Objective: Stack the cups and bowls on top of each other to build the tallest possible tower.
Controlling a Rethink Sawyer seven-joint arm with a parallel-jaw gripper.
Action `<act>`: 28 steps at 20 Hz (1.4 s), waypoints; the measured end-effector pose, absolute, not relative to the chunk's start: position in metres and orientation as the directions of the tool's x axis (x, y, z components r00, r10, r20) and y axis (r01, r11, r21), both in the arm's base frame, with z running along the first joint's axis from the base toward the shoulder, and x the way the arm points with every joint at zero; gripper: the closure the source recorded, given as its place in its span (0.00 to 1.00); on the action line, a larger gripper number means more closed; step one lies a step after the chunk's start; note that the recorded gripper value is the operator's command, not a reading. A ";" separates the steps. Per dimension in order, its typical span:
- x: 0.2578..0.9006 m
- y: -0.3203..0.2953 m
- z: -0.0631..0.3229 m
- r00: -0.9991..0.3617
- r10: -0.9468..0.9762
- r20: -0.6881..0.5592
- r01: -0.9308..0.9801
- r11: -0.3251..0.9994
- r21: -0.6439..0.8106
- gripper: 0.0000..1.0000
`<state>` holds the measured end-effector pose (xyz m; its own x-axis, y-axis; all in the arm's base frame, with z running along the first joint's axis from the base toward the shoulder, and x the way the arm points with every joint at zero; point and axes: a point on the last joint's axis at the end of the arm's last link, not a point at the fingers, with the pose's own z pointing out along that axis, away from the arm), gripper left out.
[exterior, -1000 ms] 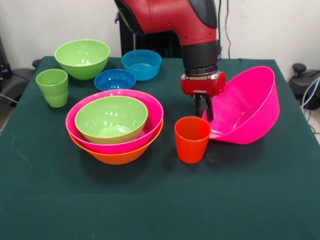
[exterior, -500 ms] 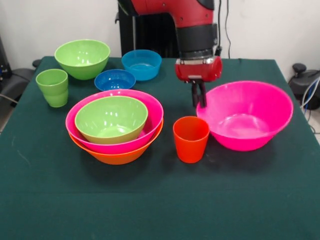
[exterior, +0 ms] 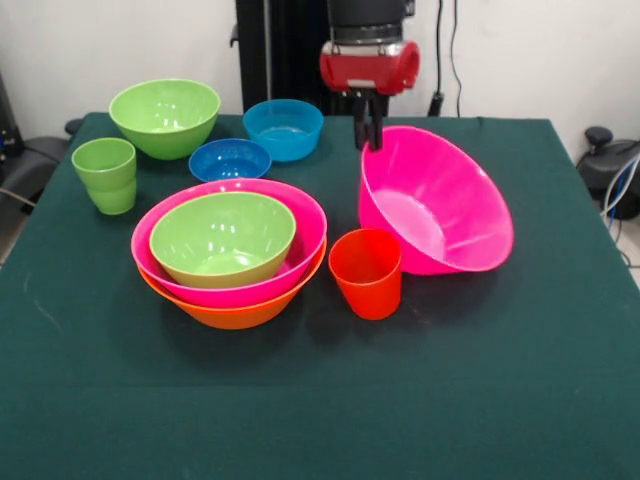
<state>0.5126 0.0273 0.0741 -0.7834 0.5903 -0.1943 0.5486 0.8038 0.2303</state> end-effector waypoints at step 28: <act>0.513 -0.075 0.171 -0.726 0.687 -0.025 0.666 0.711 0.225 1.00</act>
